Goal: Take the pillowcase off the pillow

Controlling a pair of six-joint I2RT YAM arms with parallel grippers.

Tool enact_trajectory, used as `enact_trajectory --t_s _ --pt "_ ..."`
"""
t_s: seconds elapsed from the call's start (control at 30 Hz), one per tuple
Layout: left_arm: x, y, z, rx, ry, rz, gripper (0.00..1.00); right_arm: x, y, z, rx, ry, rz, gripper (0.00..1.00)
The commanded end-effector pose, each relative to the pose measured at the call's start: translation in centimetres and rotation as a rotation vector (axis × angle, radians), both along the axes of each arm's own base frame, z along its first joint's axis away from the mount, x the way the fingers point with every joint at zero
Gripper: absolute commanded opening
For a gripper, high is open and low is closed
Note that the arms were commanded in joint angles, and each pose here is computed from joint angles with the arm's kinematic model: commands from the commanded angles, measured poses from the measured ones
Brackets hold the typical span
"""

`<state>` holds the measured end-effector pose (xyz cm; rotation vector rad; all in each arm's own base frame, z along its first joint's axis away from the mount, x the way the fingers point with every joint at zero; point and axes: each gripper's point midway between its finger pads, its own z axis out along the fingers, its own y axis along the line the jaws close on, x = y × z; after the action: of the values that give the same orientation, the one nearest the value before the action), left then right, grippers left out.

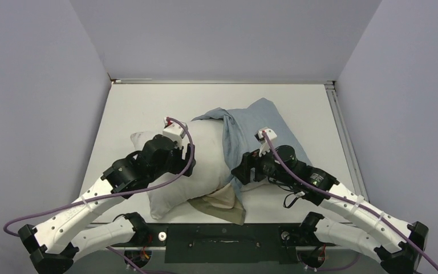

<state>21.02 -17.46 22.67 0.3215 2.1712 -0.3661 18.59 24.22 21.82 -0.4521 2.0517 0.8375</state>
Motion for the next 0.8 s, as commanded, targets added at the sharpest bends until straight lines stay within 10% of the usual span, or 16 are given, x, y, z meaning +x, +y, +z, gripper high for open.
enact_trajectory --t_s 0.0,0.4,0.77 --pt "-1.0 -0.9 0.4 0.003 0.004 -0.033 0.76 -0.9 -0.6 -3.0 -0.068 0.062 -0.029 0.76" --pt "-3.7 -5.9 -2.9 0.105 0.032 -0.13 0.98 -3.7 0.3 -6.5 -0.15 0.177 0.12 0.67" --pt "-1.9 -8.1 -7.9 0.196 0.056 -0.092 0.96 -4.0 2.7 -9.5 -0.194 0.203 0.165 0.62"
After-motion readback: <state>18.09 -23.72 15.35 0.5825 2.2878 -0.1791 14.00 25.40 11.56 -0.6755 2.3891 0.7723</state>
